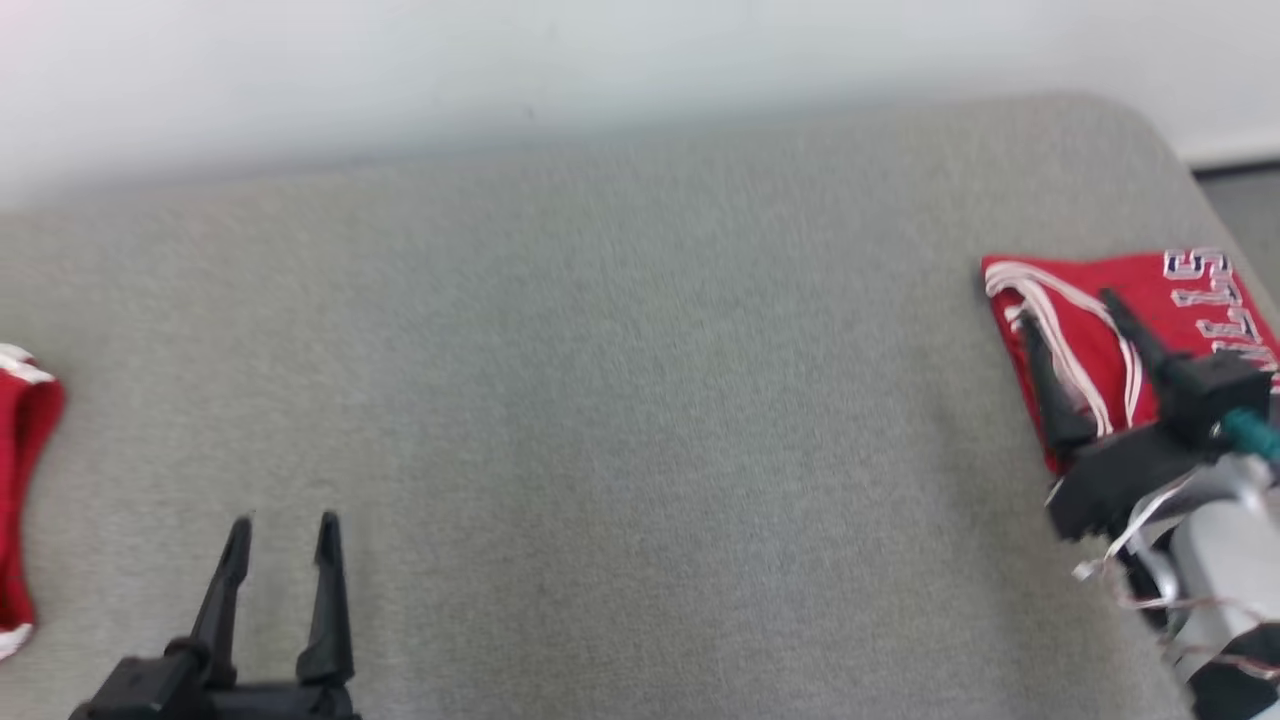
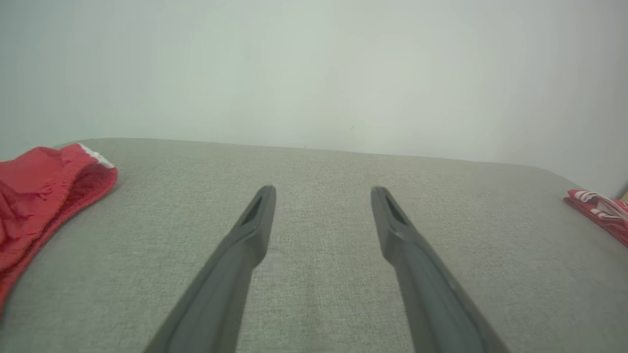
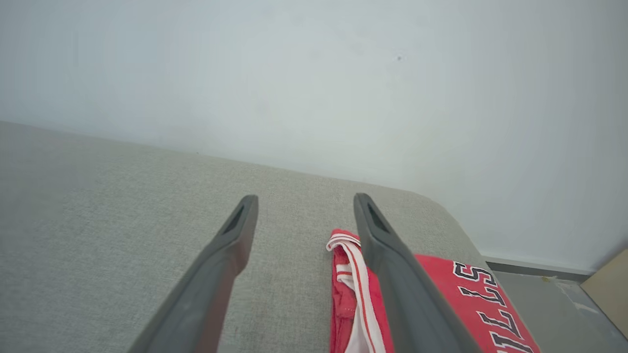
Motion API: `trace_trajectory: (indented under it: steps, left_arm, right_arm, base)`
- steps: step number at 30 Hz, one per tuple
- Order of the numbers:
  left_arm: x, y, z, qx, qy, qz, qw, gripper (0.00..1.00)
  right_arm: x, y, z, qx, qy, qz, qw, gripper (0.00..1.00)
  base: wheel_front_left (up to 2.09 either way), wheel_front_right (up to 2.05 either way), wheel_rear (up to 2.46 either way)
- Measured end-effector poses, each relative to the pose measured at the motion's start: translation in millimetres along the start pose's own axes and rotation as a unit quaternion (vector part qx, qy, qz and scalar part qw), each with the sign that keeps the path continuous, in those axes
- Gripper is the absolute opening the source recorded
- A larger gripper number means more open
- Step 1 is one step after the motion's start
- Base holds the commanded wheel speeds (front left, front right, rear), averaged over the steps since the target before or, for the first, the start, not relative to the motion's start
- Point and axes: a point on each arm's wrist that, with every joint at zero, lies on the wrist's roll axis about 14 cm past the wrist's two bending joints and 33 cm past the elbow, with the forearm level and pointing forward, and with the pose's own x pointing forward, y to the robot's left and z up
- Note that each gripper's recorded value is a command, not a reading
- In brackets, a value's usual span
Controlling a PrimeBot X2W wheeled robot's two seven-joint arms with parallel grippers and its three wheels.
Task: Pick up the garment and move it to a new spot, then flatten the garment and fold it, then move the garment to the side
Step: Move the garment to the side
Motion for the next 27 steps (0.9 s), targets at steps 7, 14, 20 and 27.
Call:
trace_trajectory:
  steps: [7,14,20,27]
  left_arm:
    - [-28,16,18,0.010,-0.016,0.031,0.999,1.00]
    - [-46,22,35,0.020,-0.038,0.043,0.998,1.00]
    - [-55,28,39,0.022,-0.043,0.053,0.997,1.00]
    - [-62,32,27,0.018,-0.024,0.064,0.998,1.00]
  right_arm:
    - [-27,37,19,0.054,-0.049,0.022,0.997,1.00]
    - [-47,49,27,0.102,-0.077,0.008,0.992,1.00]
    - [-59,59,17,0.130,-0.075,-0.007,0.989,1.00]
    - [-68,67,8,0.133,-0.064,-0.009,0.989,1.00]
  base:
    - [0.00,0.00,0.00]
    - [0.00,0.00,0.00]
    - [0.00,0.00,0.00]
    - [0.00,0.00,0.00]
